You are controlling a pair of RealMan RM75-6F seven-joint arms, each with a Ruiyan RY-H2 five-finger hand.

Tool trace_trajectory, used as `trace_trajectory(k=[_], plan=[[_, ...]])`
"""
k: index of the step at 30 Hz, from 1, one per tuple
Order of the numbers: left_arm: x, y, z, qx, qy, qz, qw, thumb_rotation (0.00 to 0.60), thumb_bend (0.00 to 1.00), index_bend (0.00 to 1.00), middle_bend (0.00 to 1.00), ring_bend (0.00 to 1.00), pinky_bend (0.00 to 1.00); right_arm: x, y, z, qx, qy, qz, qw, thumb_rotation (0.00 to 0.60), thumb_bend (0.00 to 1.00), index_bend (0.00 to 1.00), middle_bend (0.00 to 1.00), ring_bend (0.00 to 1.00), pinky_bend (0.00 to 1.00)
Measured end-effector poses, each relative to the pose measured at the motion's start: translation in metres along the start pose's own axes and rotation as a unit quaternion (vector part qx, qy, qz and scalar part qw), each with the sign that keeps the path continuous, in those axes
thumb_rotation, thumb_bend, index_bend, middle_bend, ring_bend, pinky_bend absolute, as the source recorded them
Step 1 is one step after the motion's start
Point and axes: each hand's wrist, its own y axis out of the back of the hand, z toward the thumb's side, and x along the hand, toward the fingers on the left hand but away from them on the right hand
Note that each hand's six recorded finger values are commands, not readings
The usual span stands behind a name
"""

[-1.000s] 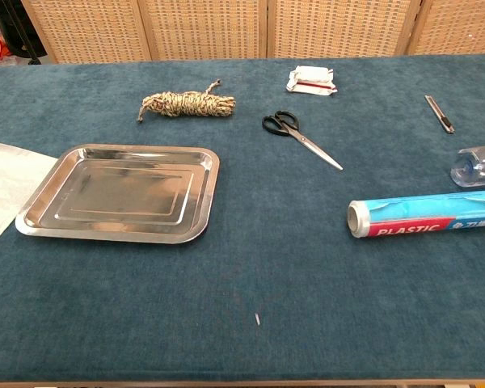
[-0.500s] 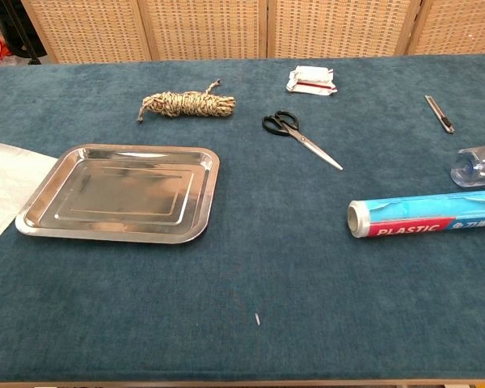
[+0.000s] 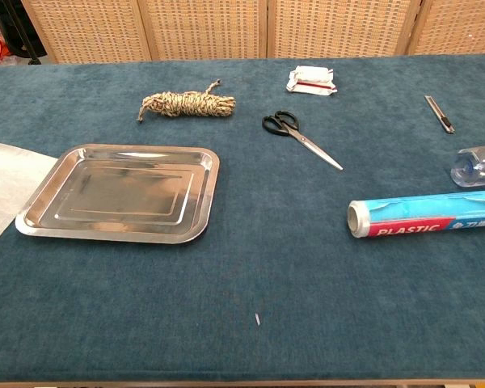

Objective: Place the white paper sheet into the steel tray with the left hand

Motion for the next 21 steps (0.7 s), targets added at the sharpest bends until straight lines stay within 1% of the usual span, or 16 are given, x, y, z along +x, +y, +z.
trace_trajectory(k=[2,6,13,17,21], plan=[[0.003,-0.003,-0.005,0.001,0.008,-0.004,1.0,0.6,0.43,0.22,0.0,0.0,0.0,0.0,0.0,0.0,0.0,0.001,0.0,1.0,0.6,0.0,0.33,0.01,0.0,0.0],[0.008,-0.008,-0.009,-0.001,0.016,-0.011,0.9998,0.6,0.43,0.25,0.0,0.0,0.0,0.0,0.0,0.001,0.001,0.001,0.0,1.0,0.6,0.0,0.33,0.01,0.0,0.0],[0.014,-0.018,-0.016,-0.013,0.027,-0.028,0.9992,0.6,0.45,0.26,0.0,0.0,0.0,0.0,0.001,0.0,-0.001,0.0,-0.003,1.0,0.6,0.0,0.33,0.01,0.0,0.0],[0.018,-0.023,-0.019,-0.022,0.033,-0.037,0.9985,0.6,0.48,0.3,0.0,0.0,0.0,0.0,0.001,0.0,-0.001,0.001,-0.003,1.0,0.6,0.0,0.33,0.01,0.0,0.0],[0.021,-0.025,-0.022,-0.023,0.039,-0.039,0.9982,0.6,0.5,0.33,0.0,0.0,0.0,0.0,0.001,0.0,-0.001,0.001,-0.003,1.0,0.6,0.0,0.33,0.01,0.0,0.0]])
